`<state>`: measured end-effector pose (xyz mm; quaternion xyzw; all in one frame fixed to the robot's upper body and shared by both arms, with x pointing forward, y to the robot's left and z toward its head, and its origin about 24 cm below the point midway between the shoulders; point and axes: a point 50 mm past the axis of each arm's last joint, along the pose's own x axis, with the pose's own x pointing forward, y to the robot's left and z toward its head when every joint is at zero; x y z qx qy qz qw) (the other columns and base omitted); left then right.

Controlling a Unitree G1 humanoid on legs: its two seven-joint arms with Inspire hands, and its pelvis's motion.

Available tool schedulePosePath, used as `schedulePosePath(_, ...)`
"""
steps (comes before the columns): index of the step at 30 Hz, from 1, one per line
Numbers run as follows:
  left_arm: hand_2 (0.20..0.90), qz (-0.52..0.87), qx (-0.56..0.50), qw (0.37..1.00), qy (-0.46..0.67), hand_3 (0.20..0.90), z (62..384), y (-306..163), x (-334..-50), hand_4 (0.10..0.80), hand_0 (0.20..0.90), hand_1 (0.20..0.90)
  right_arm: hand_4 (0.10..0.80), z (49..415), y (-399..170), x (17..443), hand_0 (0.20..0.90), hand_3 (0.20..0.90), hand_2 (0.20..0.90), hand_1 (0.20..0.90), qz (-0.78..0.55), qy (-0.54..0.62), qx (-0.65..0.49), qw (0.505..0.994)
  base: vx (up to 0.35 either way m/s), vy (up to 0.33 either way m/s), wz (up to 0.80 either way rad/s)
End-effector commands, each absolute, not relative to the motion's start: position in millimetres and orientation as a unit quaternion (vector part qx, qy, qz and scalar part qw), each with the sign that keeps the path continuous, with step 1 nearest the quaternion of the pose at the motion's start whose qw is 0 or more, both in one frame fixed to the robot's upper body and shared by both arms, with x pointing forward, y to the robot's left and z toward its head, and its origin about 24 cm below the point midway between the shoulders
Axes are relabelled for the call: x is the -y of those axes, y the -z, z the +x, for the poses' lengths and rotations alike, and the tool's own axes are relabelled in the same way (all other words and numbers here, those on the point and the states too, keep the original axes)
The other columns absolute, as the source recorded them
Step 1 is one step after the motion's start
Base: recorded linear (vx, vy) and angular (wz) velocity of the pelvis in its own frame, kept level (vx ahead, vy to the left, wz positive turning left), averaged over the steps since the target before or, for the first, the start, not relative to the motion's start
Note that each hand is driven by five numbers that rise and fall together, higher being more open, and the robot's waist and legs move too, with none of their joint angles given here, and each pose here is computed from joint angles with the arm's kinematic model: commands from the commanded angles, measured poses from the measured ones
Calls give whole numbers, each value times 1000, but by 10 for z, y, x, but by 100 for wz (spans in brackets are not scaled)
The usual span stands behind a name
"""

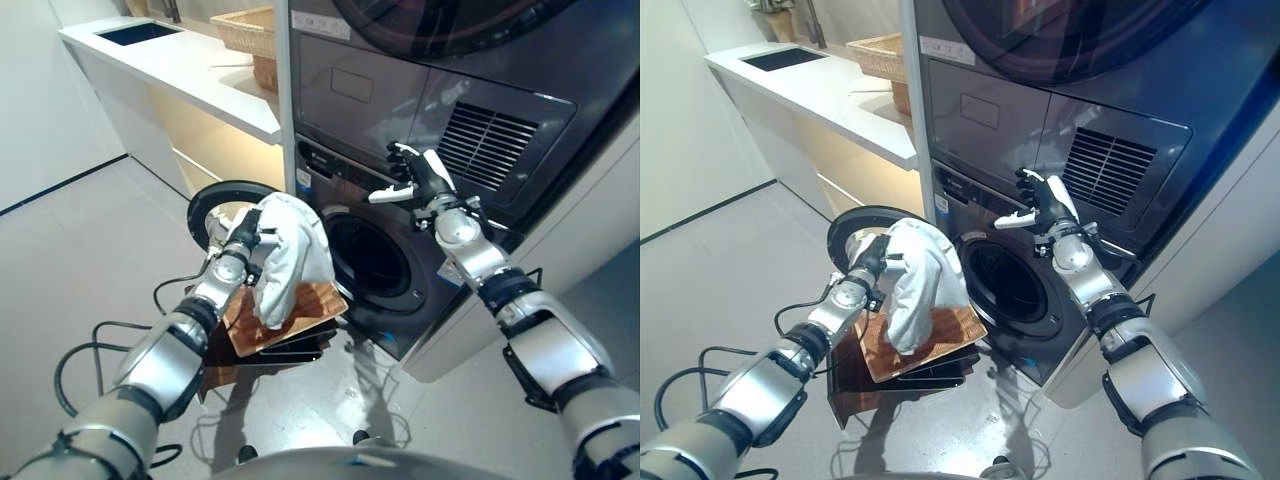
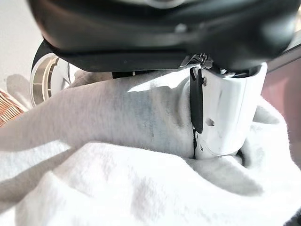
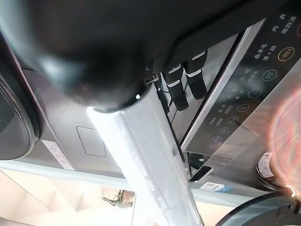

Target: Pick up the clothes and place them into the washing machine

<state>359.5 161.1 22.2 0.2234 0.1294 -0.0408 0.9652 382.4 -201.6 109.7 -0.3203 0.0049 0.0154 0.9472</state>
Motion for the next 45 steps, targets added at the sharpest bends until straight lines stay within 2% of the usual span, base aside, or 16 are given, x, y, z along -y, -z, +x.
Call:
schedulePosePath(1,200,193,34,980,17,200,3929,-1050,-1554,300,200,200,800,3893,-1493,2152,900,900,900,900,-322,30,69,944,-6,14,6)
schedulePosePath(14,200,229,75,970,14,200,3957,-1266,-1627,300,200,200,800,3800,-1173,2002,900,900,900,900,-377,-1,50,925,-4,9,3)
schedulePosePath(22,200,310,152,938,-11,200,3979,-1788,-1920,300,200,200,800,3758,-1003,1891,900,900,900,900,-393,-35,33,918,-1,5,1)
schedulePosePath(26,200,339,158,927,-19,200,3982,-1911,-2034,300,200,200,800,3726,-895,1736,900,900,900,900,-370,-70,22,926,-5,17,11)
schedulePosePath(32,200,336,157,928,-19,200,3975,-1897,-2041,300,200,200,800,3718,-813,1536,900,900,900,900,-327,-95,11,940,-2,18,8)
schedulePosePath(45,200,308,172,936,1,200,3953,-1859,-1869,300,200,200,800,3734,-843,1086,900,900,900,900,-273,-141,25,951,-2,16,10)
